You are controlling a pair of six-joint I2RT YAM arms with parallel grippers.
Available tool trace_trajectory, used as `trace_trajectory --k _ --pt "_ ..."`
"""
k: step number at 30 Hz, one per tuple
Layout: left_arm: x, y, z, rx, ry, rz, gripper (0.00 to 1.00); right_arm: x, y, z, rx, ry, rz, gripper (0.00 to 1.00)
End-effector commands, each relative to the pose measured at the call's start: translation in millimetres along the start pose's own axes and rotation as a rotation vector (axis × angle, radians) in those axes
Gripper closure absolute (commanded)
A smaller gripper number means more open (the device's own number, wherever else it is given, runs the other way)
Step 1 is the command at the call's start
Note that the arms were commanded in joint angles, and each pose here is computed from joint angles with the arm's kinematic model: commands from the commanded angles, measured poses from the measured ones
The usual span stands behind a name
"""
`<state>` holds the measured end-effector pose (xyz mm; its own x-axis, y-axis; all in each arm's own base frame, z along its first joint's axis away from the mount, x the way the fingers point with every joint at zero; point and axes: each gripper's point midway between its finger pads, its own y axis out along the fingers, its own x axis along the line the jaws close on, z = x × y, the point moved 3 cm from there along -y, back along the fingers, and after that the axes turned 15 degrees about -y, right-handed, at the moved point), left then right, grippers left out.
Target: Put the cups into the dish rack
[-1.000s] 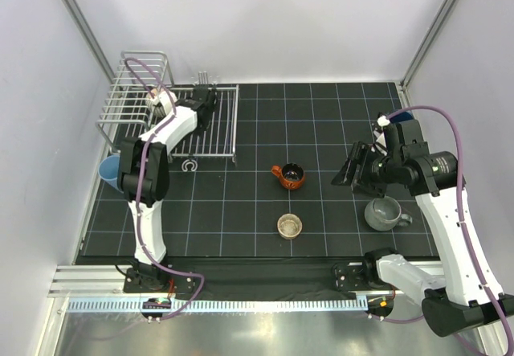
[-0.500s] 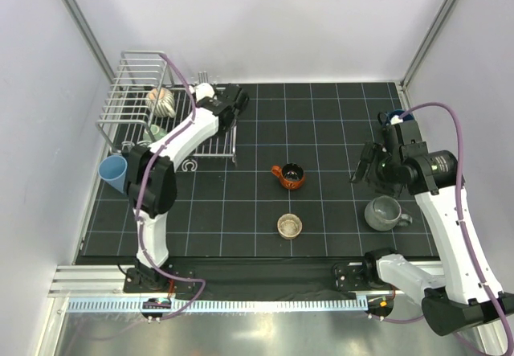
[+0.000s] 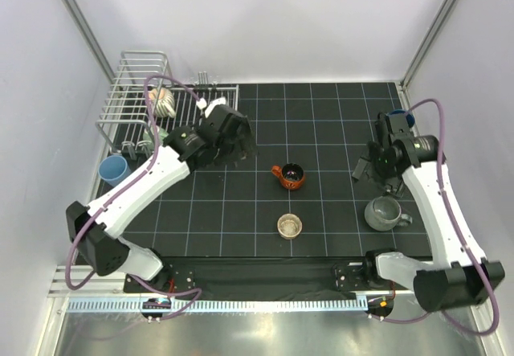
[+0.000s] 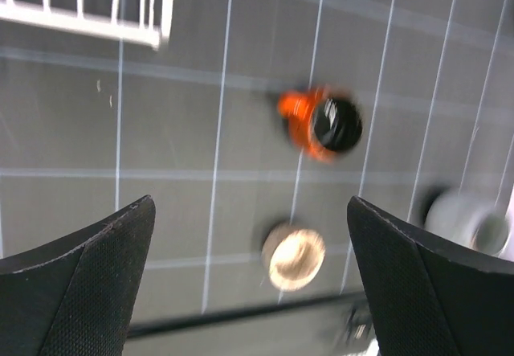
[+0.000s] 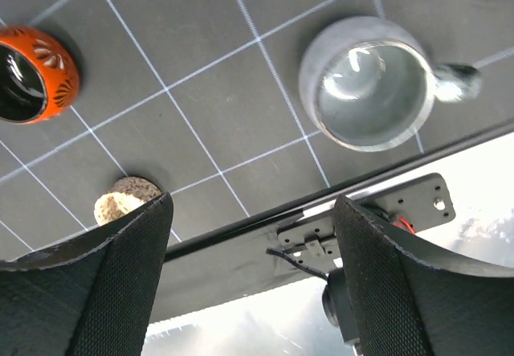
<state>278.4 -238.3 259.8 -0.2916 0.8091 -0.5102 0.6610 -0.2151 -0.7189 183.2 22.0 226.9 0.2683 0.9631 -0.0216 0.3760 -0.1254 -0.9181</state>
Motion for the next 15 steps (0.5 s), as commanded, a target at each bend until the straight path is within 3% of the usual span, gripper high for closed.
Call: trace_trajectory --k 1,6,15 --pt "15 -20 27 0.144 0.083 0.074 0.02 12 17 -7 0.039 -0.093 -0.059 0.19" --pt "34 -60 35 0.148 0.115 0.232 0.03 -12 46 7 0.072 -0.203 0.061 0.2" --pt "45 -96 34 0.13 0.134 0.353 0.04 -8 70 16 0.158 -0.138 0.017 0.25"
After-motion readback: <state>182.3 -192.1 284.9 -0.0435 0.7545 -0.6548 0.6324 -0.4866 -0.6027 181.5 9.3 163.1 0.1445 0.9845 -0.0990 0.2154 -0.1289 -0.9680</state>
